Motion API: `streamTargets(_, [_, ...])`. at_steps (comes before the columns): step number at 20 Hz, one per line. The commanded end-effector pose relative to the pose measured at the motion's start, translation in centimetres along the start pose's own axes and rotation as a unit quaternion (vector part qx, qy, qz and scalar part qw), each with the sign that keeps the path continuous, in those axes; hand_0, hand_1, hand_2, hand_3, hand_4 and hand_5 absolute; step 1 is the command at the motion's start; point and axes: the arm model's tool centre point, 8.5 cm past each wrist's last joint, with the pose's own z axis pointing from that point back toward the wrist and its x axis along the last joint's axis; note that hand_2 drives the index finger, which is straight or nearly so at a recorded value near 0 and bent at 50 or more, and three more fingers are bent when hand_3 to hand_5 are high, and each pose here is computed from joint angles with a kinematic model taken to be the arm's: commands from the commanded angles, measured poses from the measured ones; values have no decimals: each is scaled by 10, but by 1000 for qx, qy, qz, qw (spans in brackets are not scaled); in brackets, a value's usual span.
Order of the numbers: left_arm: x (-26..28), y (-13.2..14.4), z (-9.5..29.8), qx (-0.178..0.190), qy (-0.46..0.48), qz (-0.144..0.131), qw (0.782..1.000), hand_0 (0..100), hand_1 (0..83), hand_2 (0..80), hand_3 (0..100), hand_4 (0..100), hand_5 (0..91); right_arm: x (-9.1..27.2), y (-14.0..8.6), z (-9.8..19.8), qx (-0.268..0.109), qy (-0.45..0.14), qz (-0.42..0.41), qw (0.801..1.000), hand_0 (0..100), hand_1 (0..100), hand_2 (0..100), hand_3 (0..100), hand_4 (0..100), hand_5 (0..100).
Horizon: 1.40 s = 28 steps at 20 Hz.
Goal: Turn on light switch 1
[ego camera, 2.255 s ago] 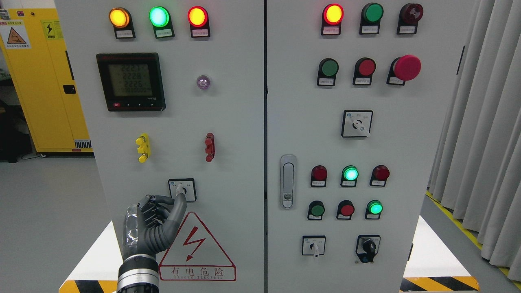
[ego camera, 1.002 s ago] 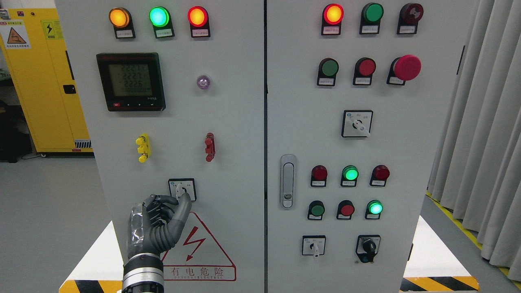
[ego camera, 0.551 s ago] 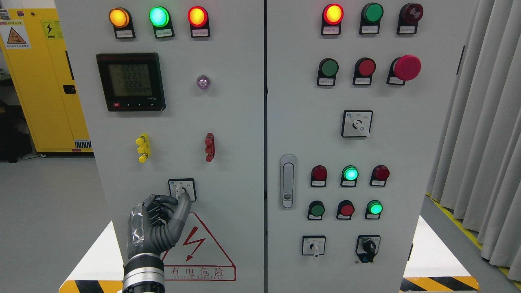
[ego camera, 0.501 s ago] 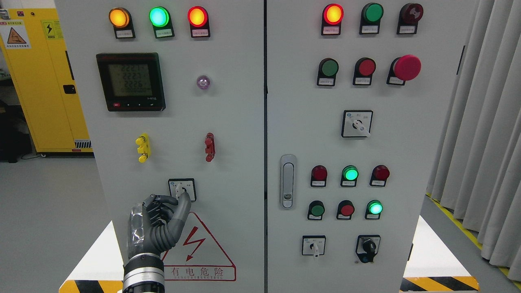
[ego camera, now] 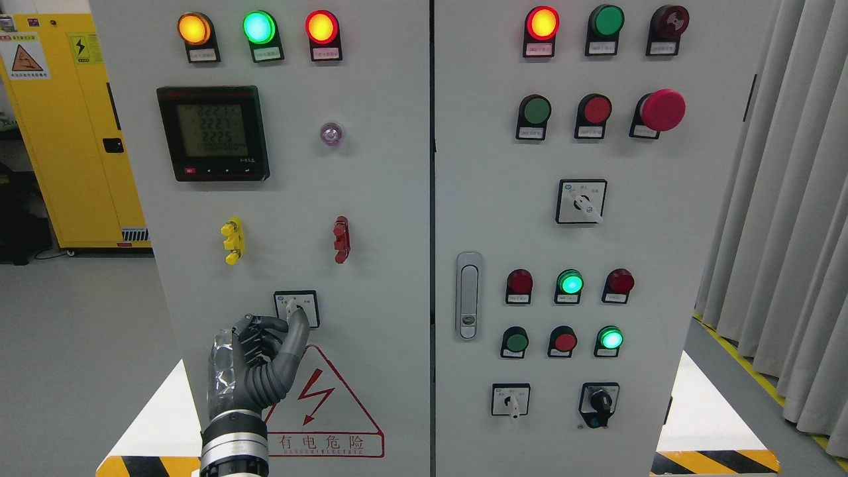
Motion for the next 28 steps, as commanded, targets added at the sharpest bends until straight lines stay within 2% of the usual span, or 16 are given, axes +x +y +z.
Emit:
streamTargets(1, [-1, -2, -1, -2, 2, -1, 1000, 303, 598, 609, 910, 899, 871, 0, 0, 0, 0, 0, 0, 1000, 0, 500, 40, 0, 0, 0])
streamTargets(15, [0, -4, -5, -4, 3, -2, 1000, 303, 602, 609, 915, 899, 872, 0, 0, 0, 0, 0, 0, 1000, 0, 500, 40, 0, 0, 0])
streamTargets(25, [-1, -4, -4, -4, 4, -3, 1000, 290, 577, 609, 915, 899, 872, 0, 0, 0, 0, 0, 0, 1000, 0, 500, 40, 0, 0, 0])
streamTargets(28, [-1, -4, -5, -4, 5, -3, 1000, 321, 575, 609, 915, 899, 872, 0, 0, 0, 0, 0, 0, 1000, 0, 500, 40, 0, 0, 0])
